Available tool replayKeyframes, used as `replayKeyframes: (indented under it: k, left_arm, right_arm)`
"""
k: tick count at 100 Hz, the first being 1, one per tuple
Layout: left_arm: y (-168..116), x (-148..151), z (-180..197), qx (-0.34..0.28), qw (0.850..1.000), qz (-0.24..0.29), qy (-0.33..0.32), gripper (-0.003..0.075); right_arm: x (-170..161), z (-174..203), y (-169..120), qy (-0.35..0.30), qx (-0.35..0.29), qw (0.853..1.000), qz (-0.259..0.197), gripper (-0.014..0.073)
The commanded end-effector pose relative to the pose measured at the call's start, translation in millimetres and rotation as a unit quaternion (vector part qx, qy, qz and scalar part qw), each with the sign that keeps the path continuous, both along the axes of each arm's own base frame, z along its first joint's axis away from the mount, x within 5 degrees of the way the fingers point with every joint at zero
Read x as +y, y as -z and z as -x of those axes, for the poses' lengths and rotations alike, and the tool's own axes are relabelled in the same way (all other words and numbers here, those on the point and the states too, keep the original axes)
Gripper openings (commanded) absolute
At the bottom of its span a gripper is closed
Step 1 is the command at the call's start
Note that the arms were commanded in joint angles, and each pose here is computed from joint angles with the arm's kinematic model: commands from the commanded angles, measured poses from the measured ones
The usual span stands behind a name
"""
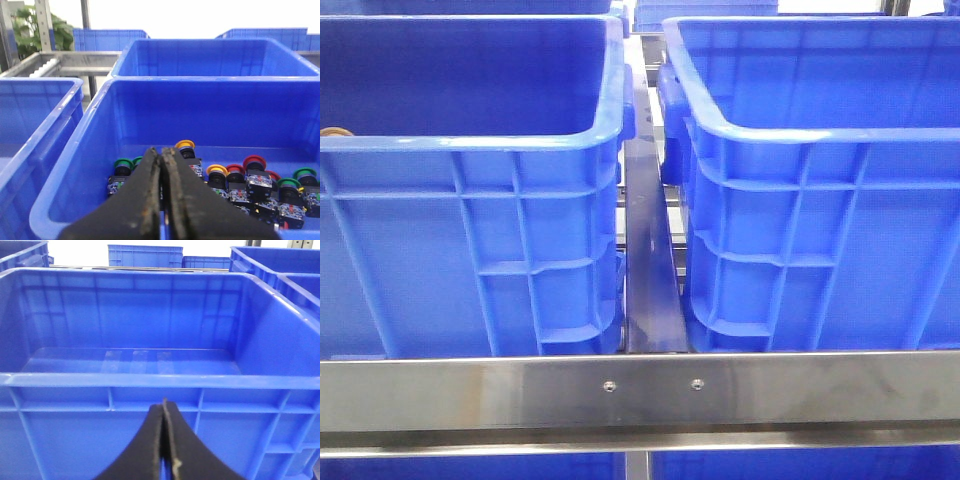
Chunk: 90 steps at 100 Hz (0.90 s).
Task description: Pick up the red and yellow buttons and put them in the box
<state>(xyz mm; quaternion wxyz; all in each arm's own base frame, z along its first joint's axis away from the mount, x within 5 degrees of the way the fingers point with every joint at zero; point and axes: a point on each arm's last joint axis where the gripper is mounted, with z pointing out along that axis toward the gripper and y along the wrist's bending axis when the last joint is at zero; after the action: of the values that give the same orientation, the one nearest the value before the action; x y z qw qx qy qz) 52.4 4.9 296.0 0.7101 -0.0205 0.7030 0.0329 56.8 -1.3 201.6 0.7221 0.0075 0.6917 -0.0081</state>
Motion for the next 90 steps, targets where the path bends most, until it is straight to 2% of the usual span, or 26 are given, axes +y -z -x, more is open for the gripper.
replayKeyframes:
  k: [1, 9, 36, 46, 55, 70, 75, 82, 90]
  left_arm:
    - [-27, 0, -8, -0.029, 1.0, 0.0, 0.0, -0.002]
    - [-35, 1, -18, -0.025, 1.0, -0.005, 0.001, -0.002]
    - [-58, 4, -66, 0.048, 0.999, 0.0, -0.001, -0.0019]
    - [-66, 4, -83, 0.06, 0.998, 0.005, 0.0, 0.001]
    - [-73, 5, -97, 0.07, 0.998, 0.006, 0.0, 0.0127]
    - [-78, 6, -118, 0.086, 0.996, 0.007, 0.0, 0.0468]
    - [-78, 7, -125, 0.092, 0.996, 0.008, 0.0, 0.0548]
    - [-78, 7, -135, 0.103, 0.995, 0.008, 0.0, 0.0596]
    - [-78, 5, -148, 0.122, 0.992, 0.008, 0.007, 0.0587]
  right_arm:
    - [1, 4, -14, -0.004, -0.061, 0.998, 0.006, -0.0068]
    - [1, 4, -14, -0.004, -0.061, 0.998, 0.006, -0.0068]
    - [1, 4, -14, -0.004, -0.061, 0.998, 0.006, -0.0068]
    - [1, 4, -14, -0.004, -0.061, 0.998, 0.006, -0.0068]
    - [1, 4, -14, -0.004, -0.061, 0.998, 0.006, -0.0068]
    - [1, 4, -14, -0.004, -0.061, 0.998, 0.006, -0.0068]
    - [1, 4, -14, -0.004, -0.061, 0.998, 0.006, -0.0068]
    - [1, 4, -14, -0.004, -0.061, 0.998, 0.006, -0.0068]
    - [1, 4, -14, -0.004, -0.061, 0.998, 0.006, -0.0068]
